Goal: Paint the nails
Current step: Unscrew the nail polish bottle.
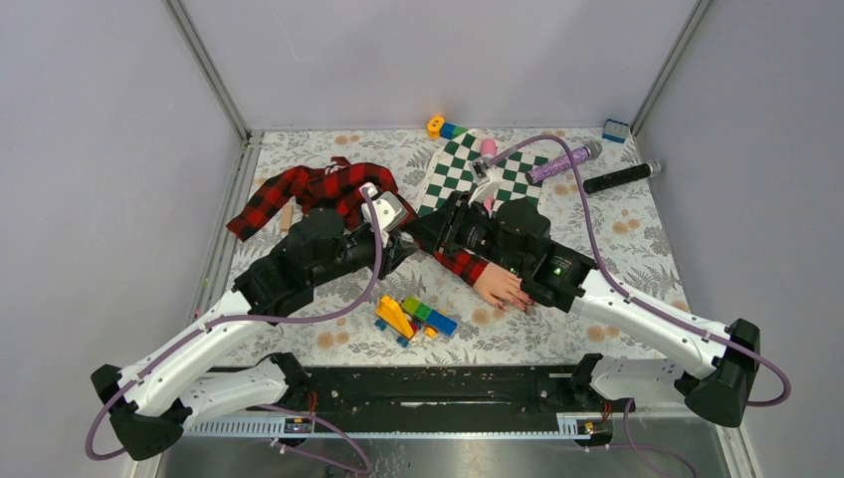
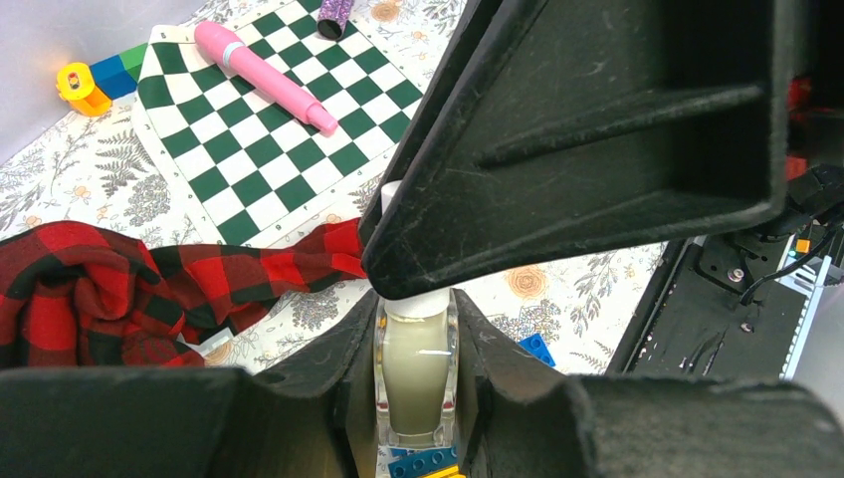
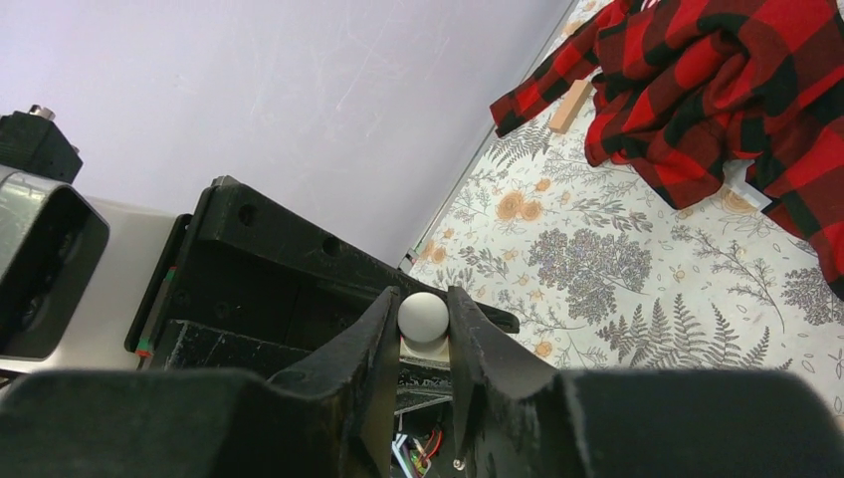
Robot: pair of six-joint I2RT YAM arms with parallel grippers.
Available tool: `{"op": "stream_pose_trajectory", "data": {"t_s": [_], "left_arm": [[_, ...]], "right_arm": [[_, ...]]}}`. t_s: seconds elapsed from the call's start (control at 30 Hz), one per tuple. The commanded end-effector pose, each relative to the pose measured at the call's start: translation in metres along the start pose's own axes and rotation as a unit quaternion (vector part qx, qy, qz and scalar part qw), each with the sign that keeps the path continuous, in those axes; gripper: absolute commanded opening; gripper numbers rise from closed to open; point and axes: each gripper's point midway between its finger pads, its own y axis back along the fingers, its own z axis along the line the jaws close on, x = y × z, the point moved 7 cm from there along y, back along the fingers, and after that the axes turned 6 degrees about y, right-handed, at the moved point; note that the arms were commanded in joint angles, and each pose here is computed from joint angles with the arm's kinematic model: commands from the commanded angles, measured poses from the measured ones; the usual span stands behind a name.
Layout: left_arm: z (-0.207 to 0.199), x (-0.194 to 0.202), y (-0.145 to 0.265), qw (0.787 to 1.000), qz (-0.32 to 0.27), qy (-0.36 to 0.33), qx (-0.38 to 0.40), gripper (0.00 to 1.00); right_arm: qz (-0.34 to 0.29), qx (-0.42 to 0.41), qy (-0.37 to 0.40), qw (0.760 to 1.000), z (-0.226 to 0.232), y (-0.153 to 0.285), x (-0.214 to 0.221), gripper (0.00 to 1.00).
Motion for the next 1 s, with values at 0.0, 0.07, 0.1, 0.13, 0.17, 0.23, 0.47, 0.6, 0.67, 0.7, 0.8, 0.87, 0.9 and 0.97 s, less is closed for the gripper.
{"op": "stream_pose_trajectory", "data": {"t_s": [0.0,0.07,0.1,0.13,0.17,0.23,0.47,0.6,0.67,0.7,0.8,0.87,0.9,0.97], "left_arm": [[-0.003,-0.009,0.003,1.000,-0.028,0.000,0.004,0.00],[-0.004,-0.009,0.003,1.000,-0.028,0.000,0.009,0.00],[-0.005,-0.010,0.004,0.999,-0.029,-0.001,0.015,0.00],[-0.007,-0.010,0.004,0.999,-0.031,0.000,0.024,0.00],[-0.008,-0.011,0.004,0.999,-0.032,0.003,0.035,0.00],[-0.012,-0.013,0.005,0.997,-0.036,0.007,0.065,0.00],[-0.038,-0.016,0.015,0.972,-0.044,-0.006,0.229,0.00],[-0.052,-0.017,0.024,0.948,-0.037,-0.006,0.317,0.00],[-0.057,-0.019,0.028,0.936,-0.040,-0.003,0.349,0.00],[-0.059,-0.020,0.030,0.931,-0.041,-0.001,0.363,0.00],[-0.065,-0.023,0.036,0.914,-0.044,0.002,0.403,0.00],[-0.068,-0.024,0.039,0.906,-0.047,0.003,0.420,0.00],[-0.068,-0.024,0.040,0.904,-0.046,0.004,0.425,0.00],[-0.069,-0.024,0.041,0.899,-0.046,0.004,0.435,0.00]], "right_arm": [[-0.039,-0.024,0.007,0.999,0.019,0.000,-0.021,0.22],[-0.036,-0.025,0.010,0.999,0.019,-0.001,-0.020,0.07],[-0.036,-0.025,0.013,0.999,0.018,-0.001,-0.020,0.01],[-0.036,-0.028,0.017,0.999,0.019,-0.001,-0.020,0.00],[-0.037,-0.032,0.025,0.998,0.019,0.000,-0.020,0.00],[-0.042,-0.042,0.045,0.997,0.020,0.003,-0.022,0.00],[-0.034,-0.141,0.131,0.981,0.041,0.026,-0.030,0.05],[-0.014,-0.216,0.172,0.961,0.055,0.040,-0.032,0.00],[-0.003,-0.253,0.191,0.948,0.061,0.047,-0.032,0.00],[0.003,-0.272,0.200,0.941,0.065,0.051,-0.032,0.00],[0.018,-0.327,0.219,0.919,0.074,0.062,-0.032,0.00],[0.026,-0.365,0.230,0.902,0.080,0.070,-0.032,0.00],[0.029,-0.380,0.236,0.894,0.083,0.074,-0.032,0.00],[0.035,-0.406,0.245,0.880,0.087,0.080,-0.032,0.00]]}}
